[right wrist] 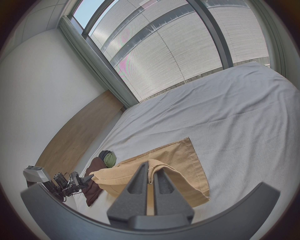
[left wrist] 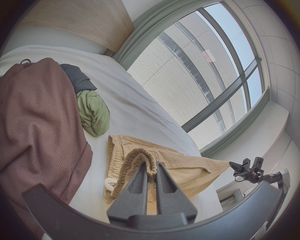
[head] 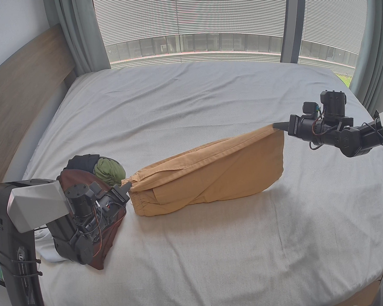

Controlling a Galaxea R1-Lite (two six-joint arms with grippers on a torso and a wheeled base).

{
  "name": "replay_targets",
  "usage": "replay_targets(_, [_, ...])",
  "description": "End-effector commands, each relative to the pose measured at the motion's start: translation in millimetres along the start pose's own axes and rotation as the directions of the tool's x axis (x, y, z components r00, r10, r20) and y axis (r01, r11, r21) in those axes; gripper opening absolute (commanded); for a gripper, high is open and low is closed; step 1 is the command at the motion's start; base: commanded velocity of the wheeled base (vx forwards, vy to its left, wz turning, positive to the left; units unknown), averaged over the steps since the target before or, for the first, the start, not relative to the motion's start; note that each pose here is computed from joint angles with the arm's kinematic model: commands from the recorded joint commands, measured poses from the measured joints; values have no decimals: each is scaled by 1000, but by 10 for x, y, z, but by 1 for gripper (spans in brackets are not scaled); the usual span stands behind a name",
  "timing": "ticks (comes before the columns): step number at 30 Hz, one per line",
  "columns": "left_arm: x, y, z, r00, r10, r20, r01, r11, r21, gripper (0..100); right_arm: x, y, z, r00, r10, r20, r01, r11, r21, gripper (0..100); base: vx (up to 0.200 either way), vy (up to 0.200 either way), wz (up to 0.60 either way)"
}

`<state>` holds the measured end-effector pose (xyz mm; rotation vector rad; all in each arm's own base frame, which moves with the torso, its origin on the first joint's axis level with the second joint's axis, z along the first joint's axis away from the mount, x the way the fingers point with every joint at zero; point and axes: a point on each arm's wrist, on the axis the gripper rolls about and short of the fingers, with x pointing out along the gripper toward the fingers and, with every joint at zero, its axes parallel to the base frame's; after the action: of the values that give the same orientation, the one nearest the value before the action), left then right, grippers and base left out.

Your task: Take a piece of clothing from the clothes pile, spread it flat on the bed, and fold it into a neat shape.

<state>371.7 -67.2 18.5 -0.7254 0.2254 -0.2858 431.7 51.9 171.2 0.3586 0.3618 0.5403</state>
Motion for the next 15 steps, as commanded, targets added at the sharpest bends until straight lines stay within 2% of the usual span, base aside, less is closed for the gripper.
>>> replay_targets(1, [79, 31, -36, 1000, 3, 12, -3, 1000, 2, 0, 137, -89, -31, 1000, -6, -7, 6, 1000, 4, 0, 0, 0, 0])
replay_targets(15, [246, 31, -42, 998, 4, 70, -5, 1000, 8, 0, 477, -296, -54, 999, -26, 25, 26, 1000, -7, 0, 0, 0, 0])
